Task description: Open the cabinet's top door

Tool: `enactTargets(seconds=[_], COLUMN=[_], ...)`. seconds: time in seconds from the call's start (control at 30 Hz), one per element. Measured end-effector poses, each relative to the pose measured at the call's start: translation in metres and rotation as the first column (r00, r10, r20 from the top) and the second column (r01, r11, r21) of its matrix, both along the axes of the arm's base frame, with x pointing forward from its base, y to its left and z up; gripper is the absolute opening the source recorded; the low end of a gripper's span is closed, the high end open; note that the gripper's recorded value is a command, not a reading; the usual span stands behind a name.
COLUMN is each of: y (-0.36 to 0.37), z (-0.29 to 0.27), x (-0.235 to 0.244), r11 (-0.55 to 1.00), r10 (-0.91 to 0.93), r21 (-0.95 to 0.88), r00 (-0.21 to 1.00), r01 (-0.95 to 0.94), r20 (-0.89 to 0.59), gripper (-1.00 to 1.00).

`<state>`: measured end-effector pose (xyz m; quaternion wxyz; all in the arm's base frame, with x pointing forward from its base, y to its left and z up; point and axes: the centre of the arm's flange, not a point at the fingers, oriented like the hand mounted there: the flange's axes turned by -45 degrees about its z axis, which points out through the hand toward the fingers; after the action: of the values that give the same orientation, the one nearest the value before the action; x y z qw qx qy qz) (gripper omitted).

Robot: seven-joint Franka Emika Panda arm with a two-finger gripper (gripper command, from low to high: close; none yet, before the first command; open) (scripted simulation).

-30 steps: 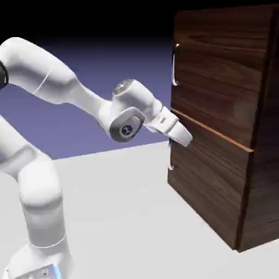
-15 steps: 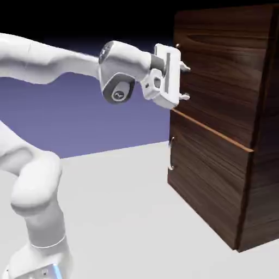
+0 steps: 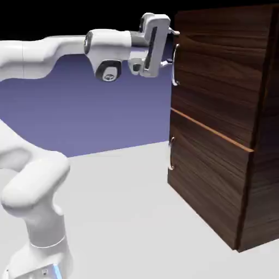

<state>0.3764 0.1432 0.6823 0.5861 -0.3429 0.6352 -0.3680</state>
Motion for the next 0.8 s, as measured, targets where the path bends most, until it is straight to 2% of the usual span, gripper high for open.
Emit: enactTargets(seconds=[0.23,0.5,0.57,0.77,0.8], y=[0.055,0.114,0.123,0.121,0.121], z=[-0.019,-0.073,-0.086,-0.086,-0.086], x=[0.01,0.035,0.04,0.089,0.09], r11=[0.904,0.573,0.496,0.497,0.497], r10=[-0.013,-0.038,-0.044,-0.044,-0.044], r21=[0.428,0.818,0.867,0.867,0.867], r00=[0.997,0.996,0.996,0.996,0.996], r01=[-0.021,-0.048,-0.046,-0.046,-0.046], r20=[0.077,0.085,0.078,0.078,0.078], gripper=[0.0,0.0,0.0,0.0,-1.0])
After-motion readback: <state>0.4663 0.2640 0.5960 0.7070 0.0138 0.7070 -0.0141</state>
